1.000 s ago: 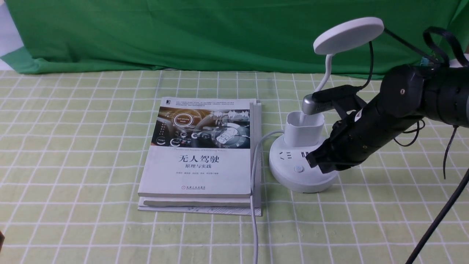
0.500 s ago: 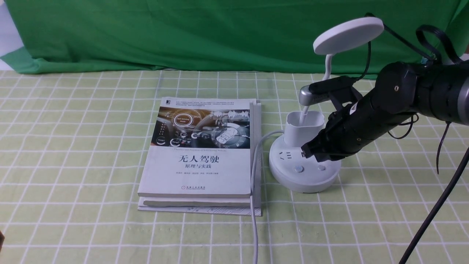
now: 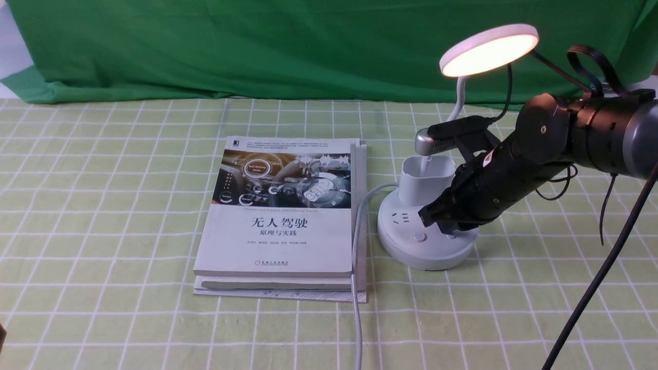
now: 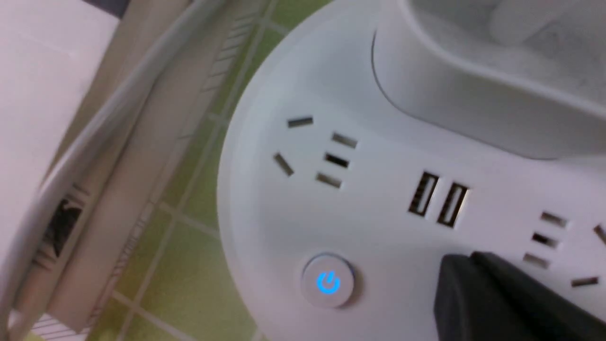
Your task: Turn on the table lamp on the green coffee tablecloth with your hand.
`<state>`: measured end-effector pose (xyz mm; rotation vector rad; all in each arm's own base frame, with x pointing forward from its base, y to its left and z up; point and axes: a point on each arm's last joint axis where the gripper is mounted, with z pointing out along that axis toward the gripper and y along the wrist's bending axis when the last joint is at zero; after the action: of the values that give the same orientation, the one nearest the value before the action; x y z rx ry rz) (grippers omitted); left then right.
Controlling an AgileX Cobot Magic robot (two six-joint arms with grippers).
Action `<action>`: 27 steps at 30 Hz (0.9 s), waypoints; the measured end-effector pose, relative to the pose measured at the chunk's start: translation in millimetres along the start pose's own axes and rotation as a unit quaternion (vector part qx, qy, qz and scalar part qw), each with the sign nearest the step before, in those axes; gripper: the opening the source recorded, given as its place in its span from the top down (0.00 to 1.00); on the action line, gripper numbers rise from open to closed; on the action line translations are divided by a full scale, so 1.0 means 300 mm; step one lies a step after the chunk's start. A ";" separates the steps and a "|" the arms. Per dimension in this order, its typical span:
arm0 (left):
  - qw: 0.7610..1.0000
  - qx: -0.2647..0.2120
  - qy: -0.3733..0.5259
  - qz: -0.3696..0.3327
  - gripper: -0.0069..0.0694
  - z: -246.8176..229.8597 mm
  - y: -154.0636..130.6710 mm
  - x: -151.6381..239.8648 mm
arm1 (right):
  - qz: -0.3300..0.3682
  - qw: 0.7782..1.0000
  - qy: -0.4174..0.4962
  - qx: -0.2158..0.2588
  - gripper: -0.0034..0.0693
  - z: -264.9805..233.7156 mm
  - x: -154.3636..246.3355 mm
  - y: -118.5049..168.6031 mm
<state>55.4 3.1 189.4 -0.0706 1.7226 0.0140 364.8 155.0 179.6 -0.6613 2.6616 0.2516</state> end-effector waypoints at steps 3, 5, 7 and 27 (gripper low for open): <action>1.000 0.000 0.000 0.000 0.91 0.000 0.000 0.000 | -0.001 1.000 -0.007 0.000 0.91 -0.031 -0.001 0.004; 1.000 0.000 0.000 0.000 0.91 0.000 0.000 0.000 | -0.003 1.000 -0.007 -0.001 0.91 -0.046 -0.002 0.007; 1.000 0.000 0.000 0.000 0.91 0.000 0.000 0.000 | -0.007 1.000 -0.004 -0.002 0.91 -0.056 0.002 0.009; 1.000 0.000 0.000 0.000 0.91 0.000 0.000 0.000 | 0.008 0.998 -0.061 0.000 0.91 -0.420 0.304 0.083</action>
<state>55.4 3.1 189.4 -0.0706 1.7226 0.0140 237.9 106.3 259.0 -0.6066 2.5516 0.2878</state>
